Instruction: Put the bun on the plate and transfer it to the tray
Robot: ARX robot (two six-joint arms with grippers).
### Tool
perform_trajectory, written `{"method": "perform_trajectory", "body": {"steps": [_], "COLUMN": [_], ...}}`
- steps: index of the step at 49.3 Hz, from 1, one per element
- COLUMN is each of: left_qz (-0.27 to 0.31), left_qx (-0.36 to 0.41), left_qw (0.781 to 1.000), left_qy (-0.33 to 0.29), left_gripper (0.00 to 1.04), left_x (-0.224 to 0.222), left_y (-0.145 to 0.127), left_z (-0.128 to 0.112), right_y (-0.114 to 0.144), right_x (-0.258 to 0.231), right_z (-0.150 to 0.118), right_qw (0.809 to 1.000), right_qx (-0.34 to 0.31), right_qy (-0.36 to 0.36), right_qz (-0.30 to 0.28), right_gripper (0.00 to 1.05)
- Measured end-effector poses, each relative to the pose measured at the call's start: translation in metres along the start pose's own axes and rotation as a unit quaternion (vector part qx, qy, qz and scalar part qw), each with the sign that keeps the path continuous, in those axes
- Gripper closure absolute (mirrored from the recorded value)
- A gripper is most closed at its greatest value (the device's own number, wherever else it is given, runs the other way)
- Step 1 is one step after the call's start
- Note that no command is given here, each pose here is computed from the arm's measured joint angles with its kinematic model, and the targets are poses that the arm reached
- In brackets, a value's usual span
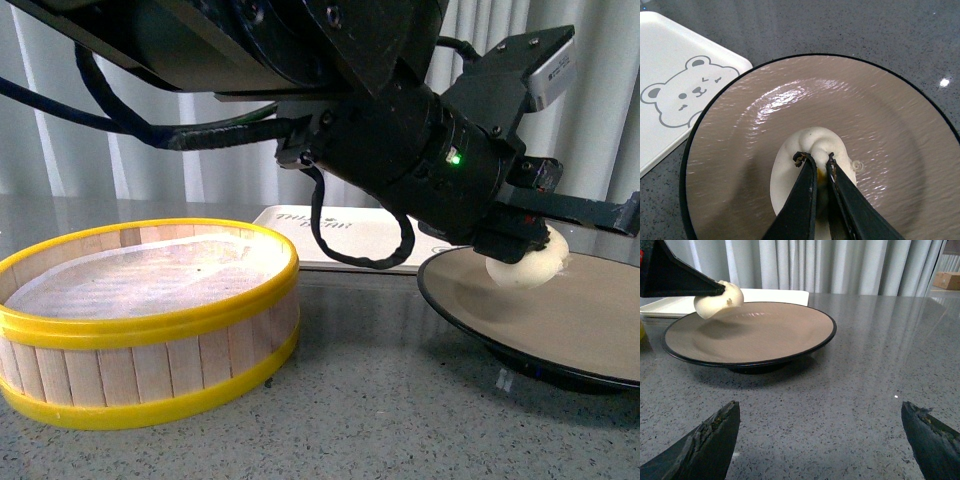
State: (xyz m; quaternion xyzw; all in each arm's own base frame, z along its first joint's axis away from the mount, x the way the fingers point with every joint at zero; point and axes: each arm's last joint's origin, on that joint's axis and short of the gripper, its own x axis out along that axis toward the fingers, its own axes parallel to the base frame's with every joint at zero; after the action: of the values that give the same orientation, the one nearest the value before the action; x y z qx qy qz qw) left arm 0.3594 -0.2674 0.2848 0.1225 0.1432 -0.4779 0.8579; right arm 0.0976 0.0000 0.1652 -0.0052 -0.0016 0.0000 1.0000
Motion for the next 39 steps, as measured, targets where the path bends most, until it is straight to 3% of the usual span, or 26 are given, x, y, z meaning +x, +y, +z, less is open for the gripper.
{"method": "perform_trajectory", "body": {"steps": [21,39], "left_qz": [-0.007,-0.026], "left_qx": [0.011,-0.003], "left_qw": [1.0,1.0], "left_qy": [0.025,0.014], "left_gripper": [1.01,0.39], "left_x": [0.021,0.019], "left_y": [-0.009,-0.016], "left_z": [-0.01,-0.004], "right_y": [0.0,0.0], "right_x": [0.0,0.0], "right_z": [0.0,0.0], "right_qw": [1.0,1.0], "right_qx": [0.0,0.0], "right_qy": [0.0,0.0], "right_qz": [0.0,0.0], "right_gripper": [0.08,0.08]}}
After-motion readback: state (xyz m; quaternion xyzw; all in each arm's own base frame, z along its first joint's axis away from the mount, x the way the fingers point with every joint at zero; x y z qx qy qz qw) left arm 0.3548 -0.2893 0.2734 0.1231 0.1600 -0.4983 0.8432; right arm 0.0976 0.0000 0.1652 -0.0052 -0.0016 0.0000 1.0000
